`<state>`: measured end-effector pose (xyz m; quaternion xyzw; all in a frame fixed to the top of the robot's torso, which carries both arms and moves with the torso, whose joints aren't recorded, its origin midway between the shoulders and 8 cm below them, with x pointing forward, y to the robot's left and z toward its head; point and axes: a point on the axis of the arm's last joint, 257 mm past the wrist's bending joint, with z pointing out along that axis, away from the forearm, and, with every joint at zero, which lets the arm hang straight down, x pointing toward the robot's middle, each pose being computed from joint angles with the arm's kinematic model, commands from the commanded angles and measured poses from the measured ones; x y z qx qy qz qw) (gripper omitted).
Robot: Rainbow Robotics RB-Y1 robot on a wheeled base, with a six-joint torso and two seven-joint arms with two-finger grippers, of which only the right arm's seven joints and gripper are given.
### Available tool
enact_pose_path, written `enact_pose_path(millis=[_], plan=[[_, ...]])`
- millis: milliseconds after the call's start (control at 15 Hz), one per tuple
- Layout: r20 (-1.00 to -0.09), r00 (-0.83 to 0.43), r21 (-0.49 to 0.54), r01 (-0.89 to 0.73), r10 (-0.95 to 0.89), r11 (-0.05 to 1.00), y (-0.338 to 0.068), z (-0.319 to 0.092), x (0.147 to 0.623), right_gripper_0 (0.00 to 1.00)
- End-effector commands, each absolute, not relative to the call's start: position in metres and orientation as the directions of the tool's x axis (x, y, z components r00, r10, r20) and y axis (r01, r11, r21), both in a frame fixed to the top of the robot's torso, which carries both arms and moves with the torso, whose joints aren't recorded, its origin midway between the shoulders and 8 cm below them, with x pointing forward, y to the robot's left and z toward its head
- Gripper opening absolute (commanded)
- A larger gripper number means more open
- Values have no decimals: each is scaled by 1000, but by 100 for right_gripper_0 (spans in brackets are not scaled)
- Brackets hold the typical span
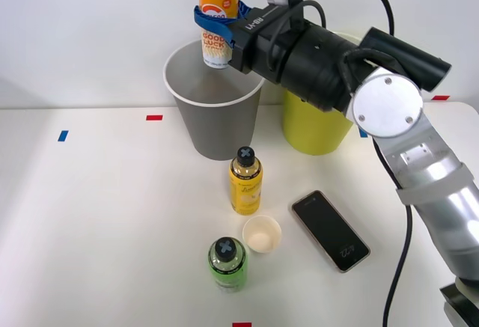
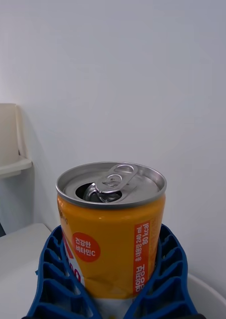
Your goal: Put cans in the gray bin, plastic bottles in the light green bin
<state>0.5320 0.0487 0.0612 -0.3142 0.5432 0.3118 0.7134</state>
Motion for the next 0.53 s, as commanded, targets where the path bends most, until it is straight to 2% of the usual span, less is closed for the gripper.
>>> enact_pose_path(millis=[67, 267, 533], plan=[[-984, 169, -104, -778, 47, 619, 68, 50, 573, 0], [-991, 134, -89, -778, 26, 622, 82, 41, 590, 0], [-990, 143, -120, -766, -15, 632, 81, 35, 598, 0]])
